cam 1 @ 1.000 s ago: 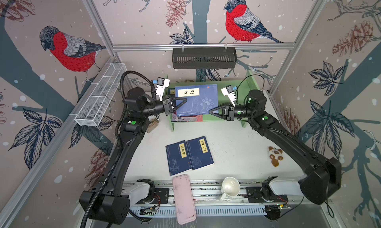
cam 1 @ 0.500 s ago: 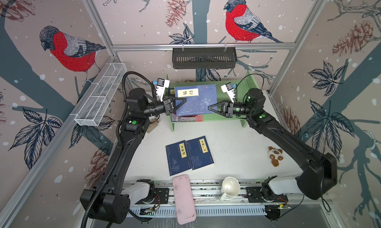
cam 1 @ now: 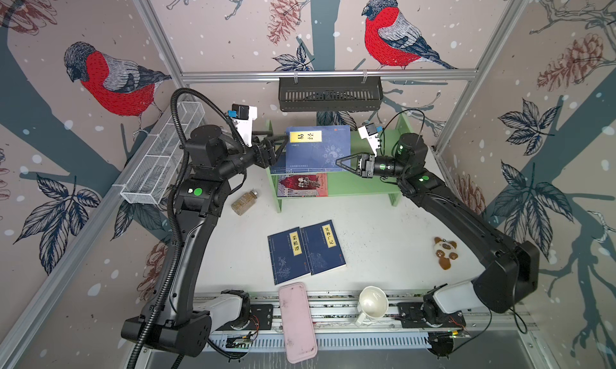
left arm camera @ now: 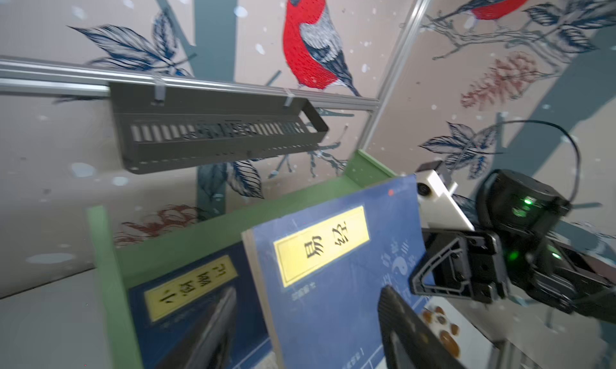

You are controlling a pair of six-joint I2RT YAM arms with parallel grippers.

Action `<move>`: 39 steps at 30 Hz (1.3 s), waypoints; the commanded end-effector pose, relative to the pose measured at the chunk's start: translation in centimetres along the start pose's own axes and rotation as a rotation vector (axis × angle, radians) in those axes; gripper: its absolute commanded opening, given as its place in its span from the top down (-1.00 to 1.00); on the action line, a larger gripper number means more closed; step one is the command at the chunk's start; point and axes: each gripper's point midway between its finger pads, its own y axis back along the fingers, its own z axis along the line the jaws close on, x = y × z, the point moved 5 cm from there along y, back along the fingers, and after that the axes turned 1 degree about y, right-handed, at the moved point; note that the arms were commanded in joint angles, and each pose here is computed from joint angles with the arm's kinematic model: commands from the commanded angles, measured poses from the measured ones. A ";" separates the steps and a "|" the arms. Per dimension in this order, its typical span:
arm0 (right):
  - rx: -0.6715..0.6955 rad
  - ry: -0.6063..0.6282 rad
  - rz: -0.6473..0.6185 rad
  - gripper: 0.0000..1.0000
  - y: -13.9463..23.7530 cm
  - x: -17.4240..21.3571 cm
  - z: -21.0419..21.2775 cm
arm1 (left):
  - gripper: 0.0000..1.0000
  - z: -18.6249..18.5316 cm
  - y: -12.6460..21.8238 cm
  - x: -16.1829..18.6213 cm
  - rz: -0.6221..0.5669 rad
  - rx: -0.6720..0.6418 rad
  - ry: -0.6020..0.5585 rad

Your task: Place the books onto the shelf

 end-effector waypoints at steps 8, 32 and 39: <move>0.027 -0.137 -0.002 0.99 -2.1 -1.7 -2.6 | -0.40 0.0 0.2 0.9 0.034 0.008 -0.022; 0.130 -0.267 0.089 0.79 -5.1 -1.4 -6.9 | -0.41 -0.7 -0.3 2.4 0.051 0.118 0.017; 0.173 -0.282 0.078 0.46 -5.1 -1.6 -7.4 | -0.43 -1.0 -0.1 2.2 0.047 0.127 0.016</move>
